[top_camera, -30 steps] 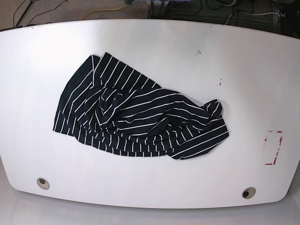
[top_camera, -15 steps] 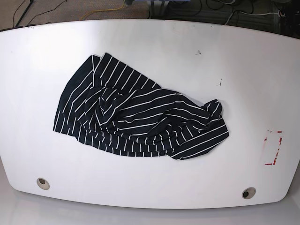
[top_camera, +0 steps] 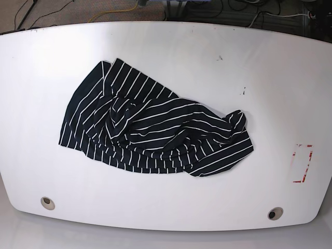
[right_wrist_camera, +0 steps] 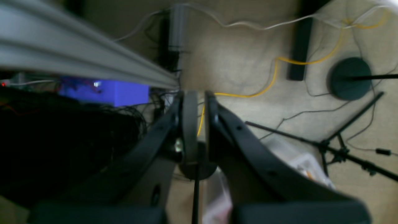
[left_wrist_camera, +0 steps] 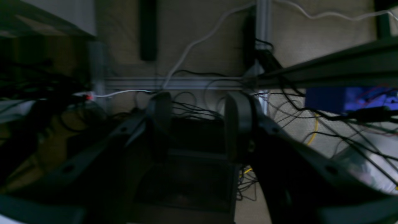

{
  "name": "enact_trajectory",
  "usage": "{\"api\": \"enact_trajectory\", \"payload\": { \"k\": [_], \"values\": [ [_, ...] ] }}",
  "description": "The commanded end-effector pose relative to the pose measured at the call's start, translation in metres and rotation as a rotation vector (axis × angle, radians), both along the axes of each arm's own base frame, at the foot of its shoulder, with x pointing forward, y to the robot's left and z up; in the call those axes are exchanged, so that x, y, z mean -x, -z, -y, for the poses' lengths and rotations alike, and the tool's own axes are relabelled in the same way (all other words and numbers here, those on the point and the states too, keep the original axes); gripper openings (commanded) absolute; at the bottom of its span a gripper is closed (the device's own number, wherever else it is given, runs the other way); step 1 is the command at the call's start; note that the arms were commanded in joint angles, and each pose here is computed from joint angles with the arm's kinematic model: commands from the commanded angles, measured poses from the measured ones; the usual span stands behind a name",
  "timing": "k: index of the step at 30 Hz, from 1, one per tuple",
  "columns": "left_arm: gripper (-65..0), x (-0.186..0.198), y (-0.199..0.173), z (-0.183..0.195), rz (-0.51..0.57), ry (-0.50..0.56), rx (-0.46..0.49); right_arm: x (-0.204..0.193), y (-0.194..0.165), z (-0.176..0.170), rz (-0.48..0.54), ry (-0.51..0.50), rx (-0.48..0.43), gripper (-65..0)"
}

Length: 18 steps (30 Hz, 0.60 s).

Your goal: Layout the t-shirt on the table in an organized manner, then fold the t-shirt properly

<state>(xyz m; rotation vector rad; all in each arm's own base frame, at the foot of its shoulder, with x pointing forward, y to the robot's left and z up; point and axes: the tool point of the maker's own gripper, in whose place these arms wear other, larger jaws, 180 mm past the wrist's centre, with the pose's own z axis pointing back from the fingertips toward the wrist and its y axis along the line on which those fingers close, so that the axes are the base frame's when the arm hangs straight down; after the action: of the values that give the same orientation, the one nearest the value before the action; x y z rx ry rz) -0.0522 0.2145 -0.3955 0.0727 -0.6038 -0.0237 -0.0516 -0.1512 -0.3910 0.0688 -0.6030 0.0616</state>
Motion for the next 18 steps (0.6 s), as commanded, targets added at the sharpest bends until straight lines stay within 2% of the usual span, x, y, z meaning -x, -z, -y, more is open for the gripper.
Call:
{"api": "enact_trajectory", "payload": {
  "k": [1, 10, 18],
  "values": [
    [-39.9, -0.001, -0.014, 0.001, 0.021, 0.007, -0.001, -0.005, -0.015, 0.004, 0.035, 0.014, 0.013, -61.4],
    [-39.9, -0.025, -0.032, 0.005, 0.093, 0.029, -0.004, -0.027, -0.02, 0.005, 0.099, 0.008, 0.02, -61.4],
    [-39.9, -0.065, -0.043, 0.01, 0.212, 0.039, -0.003, -0.052, -0.019, 0.002, 0.166, 0.012, 0.013, -61.4]
  ]
}}
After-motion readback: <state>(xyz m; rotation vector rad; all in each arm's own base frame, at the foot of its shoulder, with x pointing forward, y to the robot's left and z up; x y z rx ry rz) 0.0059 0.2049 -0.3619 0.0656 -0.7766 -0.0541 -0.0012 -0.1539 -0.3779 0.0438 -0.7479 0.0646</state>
